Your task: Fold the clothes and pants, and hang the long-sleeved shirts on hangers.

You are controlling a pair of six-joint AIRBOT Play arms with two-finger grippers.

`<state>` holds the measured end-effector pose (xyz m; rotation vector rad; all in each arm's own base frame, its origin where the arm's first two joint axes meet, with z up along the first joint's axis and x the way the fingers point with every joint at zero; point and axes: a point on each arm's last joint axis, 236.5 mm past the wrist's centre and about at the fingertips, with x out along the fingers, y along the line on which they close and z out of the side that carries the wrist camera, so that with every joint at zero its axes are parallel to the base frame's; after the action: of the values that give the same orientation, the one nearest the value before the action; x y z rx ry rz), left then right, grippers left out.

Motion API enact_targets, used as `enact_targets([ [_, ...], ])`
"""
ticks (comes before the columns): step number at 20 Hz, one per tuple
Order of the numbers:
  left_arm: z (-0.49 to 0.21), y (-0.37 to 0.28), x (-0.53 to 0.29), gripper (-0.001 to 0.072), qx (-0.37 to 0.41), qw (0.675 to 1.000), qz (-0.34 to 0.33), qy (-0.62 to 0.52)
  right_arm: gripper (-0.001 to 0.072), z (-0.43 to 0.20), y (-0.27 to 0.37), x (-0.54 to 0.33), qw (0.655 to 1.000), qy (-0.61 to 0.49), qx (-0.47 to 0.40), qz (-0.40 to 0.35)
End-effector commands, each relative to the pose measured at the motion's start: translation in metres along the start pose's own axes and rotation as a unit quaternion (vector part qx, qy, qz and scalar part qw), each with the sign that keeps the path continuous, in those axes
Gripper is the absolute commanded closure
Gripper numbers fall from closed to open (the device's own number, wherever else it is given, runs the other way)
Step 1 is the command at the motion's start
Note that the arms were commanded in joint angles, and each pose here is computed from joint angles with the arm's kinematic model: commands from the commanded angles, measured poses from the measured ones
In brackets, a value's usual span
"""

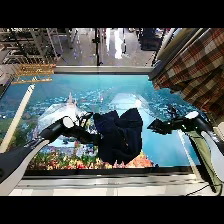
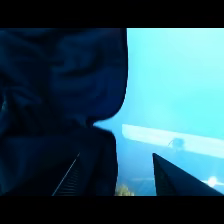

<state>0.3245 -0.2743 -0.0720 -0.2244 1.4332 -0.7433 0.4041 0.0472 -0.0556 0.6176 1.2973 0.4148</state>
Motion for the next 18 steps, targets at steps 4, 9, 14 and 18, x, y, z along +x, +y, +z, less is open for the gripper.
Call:
enact_targets([
  [4,0.011,-0.005,0.033,0.0162,-0.023,0.999,-0.024,-0.003,0.0222,-0.012,0.009,0.059,0.997,0.073,-0.03,0.013],
  [9,0.027,-0.01,0.023,0.07,-0.024,0.999,-0.029,-0.025,0.0694,0.009,0.021,0.071,0.998,0.043,-0.034,-0.026],
  [14,0.057,-0.029,-0.133,0.0703,0.054,0.993,-0.019,-0.105,0.0698,0.023,0.078,-0.049,0.98,0.026,-0.175,-0.088],
  [18,0.046,-0.067,-0.323,0.0703,0.101,0.954,0.031,-0.282,0.0698,-0.022,0.189,-0.2,0.943,-0.086,-0.301,-0.113],
])
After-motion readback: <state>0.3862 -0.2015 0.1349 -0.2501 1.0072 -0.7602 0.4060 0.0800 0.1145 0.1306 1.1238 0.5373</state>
